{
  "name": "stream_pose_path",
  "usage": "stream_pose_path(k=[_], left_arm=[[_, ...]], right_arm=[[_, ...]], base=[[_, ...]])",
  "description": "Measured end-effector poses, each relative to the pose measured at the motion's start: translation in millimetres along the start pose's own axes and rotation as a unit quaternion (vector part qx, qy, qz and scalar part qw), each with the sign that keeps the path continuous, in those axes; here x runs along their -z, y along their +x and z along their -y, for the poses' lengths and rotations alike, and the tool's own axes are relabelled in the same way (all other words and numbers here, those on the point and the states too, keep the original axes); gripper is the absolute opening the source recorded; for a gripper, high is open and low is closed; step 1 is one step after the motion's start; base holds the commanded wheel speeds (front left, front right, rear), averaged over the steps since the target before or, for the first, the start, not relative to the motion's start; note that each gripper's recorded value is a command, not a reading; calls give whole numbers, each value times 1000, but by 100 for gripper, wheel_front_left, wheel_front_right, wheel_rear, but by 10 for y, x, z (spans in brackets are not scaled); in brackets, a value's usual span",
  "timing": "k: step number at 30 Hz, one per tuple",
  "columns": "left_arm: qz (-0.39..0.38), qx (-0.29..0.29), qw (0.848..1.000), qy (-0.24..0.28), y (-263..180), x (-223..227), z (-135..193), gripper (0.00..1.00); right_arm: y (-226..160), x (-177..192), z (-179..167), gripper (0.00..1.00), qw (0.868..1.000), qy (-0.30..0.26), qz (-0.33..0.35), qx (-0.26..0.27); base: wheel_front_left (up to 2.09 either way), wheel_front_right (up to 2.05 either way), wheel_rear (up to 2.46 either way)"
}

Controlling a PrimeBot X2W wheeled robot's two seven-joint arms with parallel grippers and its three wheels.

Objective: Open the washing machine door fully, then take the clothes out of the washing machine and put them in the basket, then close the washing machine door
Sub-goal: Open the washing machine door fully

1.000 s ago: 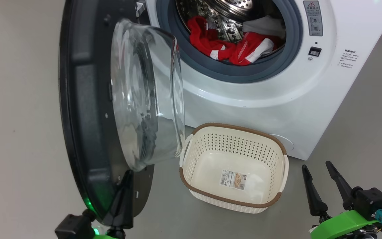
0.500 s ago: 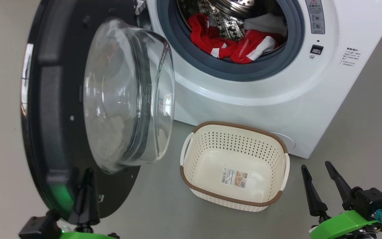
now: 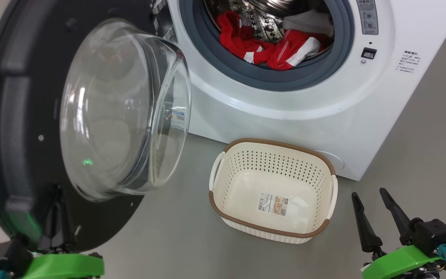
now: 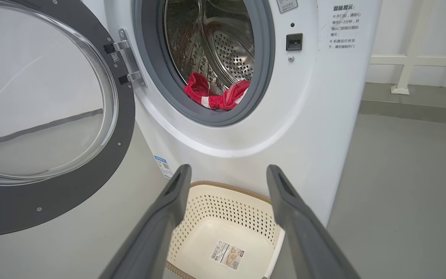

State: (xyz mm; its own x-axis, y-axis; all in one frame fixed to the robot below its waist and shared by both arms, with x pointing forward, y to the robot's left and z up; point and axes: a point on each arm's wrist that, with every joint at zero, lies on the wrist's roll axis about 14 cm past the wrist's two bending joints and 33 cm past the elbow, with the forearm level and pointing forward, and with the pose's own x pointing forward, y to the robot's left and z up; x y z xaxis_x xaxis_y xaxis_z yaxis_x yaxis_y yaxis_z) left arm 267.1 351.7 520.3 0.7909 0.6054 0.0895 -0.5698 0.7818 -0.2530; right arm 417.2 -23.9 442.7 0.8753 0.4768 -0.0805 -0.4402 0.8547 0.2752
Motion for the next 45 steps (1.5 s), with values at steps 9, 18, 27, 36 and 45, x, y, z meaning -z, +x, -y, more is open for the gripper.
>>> stream_pose_path(k=[9, 18, 27, 36, 45], left_arm=[[0, -27, 999, 25, 181, -18, -240, 0], [-4, -60, 997, 39, 311, -11, -470, 0], [-7, -87, 995, 52, 472, -42, -708, 0], [-17, -107, 992, 69, 632, -33, -874, 0], [-25, -122, 990, 73, 740, -6, -944, 0]], right_arm=[[6, 40, 32, 100, 1000, -2, -6, 0], [-5, 73, 90, 100, 1000, -3, -11, 4], [-8, 118, 162, 100, 1000, -4, -17, 10], [66, 119, 232, 100, 1000, -2, -14, 14], [62, 146, 318, 100, 1000, -5, -18, 20]], base=[[0, 0, 0], [0, 0, 0], [0, 0, 0], [0, 0, 0], [0, 0, 0]])
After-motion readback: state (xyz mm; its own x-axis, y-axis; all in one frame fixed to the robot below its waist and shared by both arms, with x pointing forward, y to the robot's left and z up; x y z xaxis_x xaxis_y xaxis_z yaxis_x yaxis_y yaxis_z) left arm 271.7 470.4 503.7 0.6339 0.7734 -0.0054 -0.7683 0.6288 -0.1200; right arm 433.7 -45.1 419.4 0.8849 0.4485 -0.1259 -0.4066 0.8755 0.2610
